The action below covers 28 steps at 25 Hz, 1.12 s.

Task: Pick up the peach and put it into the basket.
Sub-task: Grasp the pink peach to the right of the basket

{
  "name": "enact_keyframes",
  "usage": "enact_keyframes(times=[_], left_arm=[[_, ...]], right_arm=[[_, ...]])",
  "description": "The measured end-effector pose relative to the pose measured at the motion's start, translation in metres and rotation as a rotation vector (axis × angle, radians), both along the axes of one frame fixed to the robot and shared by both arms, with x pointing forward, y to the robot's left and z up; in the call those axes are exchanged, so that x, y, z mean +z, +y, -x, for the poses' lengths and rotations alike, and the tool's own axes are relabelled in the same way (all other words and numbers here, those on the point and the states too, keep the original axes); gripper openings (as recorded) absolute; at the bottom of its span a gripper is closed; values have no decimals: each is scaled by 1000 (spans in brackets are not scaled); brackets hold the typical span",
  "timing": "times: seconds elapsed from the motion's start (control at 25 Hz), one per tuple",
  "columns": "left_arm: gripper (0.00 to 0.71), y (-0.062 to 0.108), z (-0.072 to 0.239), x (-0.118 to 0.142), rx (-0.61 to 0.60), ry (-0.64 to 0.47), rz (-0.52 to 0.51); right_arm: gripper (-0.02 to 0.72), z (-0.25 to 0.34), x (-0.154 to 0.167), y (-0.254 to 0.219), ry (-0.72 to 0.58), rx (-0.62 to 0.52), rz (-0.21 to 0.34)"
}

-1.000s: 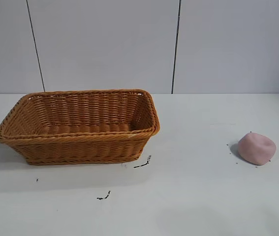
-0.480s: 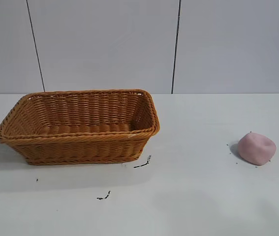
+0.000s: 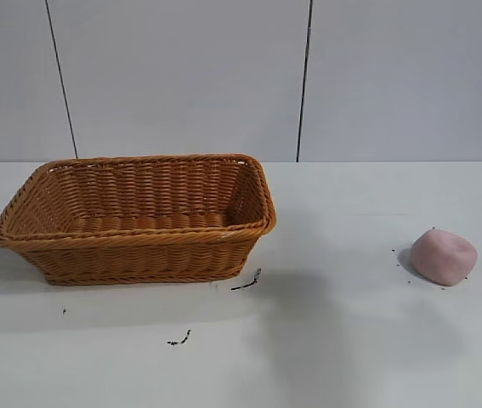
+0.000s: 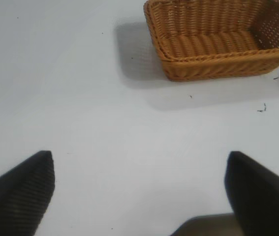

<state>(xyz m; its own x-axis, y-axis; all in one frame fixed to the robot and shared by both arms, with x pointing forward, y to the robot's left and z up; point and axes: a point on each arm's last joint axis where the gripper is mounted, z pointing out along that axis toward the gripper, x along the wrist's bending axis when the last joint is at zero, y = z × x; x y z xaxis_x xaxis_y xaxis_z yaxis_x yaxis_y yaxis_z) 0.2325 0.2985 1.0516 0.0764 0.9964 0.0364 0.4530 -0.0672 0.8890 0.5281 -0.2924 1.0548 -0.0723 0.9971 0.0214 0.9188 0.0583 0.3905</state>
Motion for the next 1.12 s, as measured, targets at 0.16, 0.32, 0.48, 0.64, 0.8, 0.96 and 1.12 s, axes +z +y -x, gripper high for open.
enact_keyframes(times=[0.16, 0.32, 0.48, 0.64, 0.8, 0.96, 1.12], left_arm=[[692, 0, 0, 0, 0, 0, 0], [692, 0, 0, 0, 0, 0, 0], [692, 0, 0, 0, 0, 0, 0], [692, 0, 0, 0, 0, 0, 0], [692, 0, 0, 0, 0, 0, 0], [692, 0, 0, 0, 0, 0, 0], [692, 0, 0, 0, 0, 0, 0]], right_arm=[[689, -39, -24, 0, 74, 0, -1], [689, -67, -53, 0, 106, -3, 0], [689, -82, -92, 0, 171, -1, 2], [689, -91, -130, 0, 227, -1, 5], [689, -98, -154, 0, 222, -6, 5], [689, -102, -164, 0, 202, -10, 4], [688, -105, -164, 0, 177, -12, 4]])
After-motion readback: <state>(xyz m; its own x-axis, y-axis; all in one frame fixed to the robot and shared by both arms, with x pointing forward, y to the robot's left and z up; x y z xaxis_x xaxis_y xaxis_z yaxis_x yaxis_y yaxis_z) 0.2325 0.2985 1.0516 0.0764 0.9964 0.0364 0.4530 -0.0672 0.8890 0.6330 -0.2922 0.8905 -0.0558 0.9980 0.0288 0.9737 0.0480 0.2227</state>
